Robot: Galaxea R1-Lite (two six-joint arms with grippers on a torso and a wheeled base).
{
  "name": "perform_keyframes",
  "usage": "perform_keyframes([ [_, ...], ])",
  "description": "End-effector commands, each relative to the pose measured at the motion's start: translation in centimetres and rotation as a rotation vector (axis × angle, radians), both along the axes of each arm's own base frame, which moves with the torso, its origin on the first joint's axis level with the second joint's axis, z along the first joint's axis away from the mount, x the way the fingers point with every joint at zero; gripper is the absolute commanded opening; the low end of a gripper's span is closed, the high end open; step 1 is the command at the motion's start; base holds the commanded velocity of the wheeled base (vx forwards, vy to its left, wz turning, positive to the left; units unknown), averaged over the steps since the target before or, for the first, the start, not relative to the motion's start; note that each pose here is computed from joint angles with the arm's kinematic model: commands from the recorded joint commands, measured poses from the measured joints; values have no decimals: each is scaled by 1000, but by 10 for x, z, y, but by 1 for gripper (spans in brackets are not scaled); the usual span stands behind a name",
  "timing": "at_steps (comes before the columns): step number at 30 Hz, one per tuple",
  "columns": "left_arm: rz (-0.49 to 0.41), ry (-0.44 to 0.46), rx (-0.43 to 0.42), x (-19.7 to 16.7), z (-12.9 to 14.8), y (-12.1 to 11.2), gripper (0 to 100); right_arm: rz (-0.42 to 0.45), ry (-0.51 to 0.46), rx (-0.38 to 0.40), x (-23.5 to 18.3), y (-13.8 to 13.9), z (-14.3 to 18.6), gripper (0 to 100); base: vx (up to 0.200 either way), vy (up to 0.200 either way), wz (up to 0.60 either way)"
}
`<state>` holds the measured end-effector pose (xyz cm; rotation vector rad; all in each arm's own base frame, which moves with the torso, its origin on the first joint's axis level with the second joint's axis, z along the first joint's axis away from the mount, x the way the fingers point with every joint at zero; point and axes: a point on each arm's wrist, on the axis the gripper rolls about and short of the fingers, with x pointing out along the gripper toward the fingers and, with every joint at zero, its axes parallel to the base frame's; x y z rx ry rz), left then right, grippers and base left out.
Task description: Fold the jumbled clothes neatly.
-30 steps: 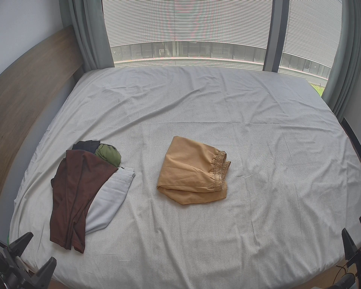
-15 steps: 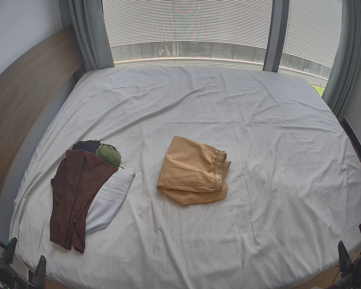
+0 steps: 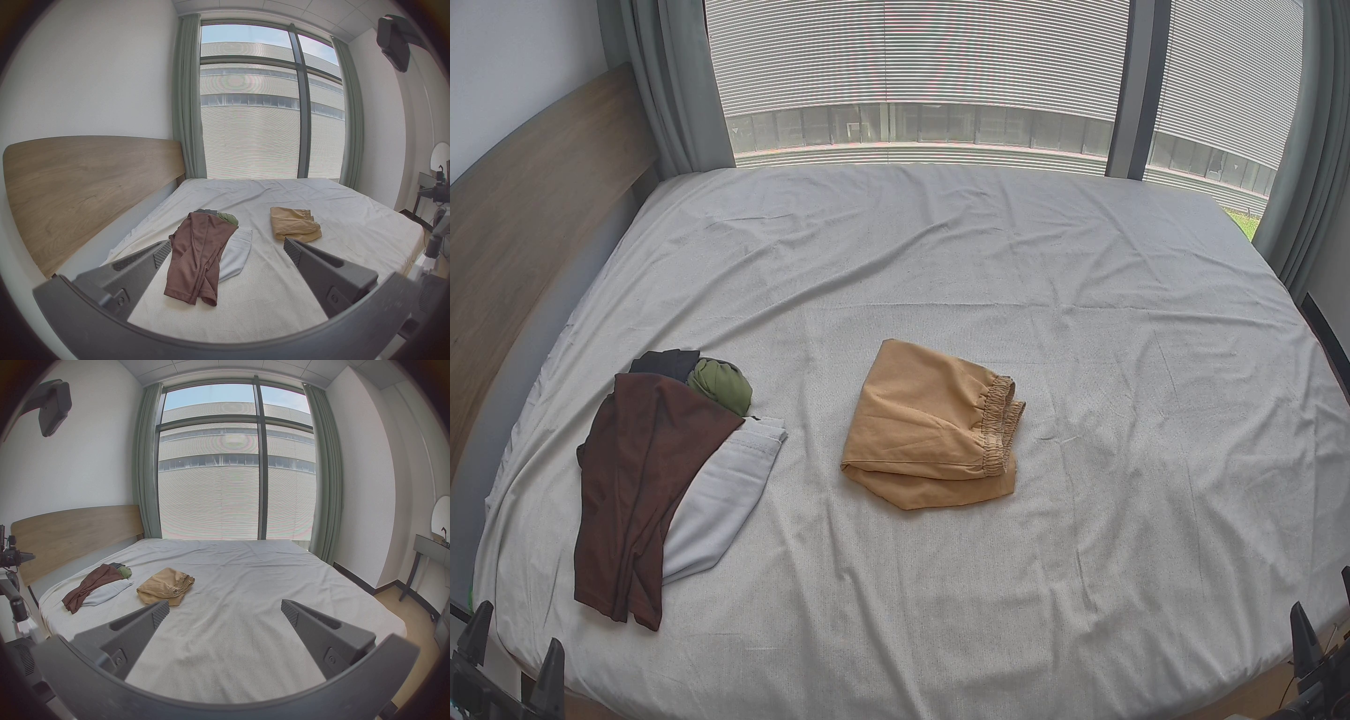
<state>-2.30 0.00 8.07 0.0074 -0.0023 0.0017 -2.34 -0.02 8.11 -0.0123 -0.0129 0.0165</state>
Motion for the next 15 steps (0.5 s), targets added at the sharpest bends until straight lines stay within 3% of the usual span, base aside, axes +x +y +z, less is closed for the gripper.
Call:
perform_keyframes([
  [1, -9, 7, 11, 0, -5, 0, 100, 5, 8, -2, 1, 0, -5, 100, 0, 0, 0],
  [15, -5, 7, 8, 0, -5, 0, 100, 5, 8, 6, 1, 0, -5, 100, 0, 0, 0],
])
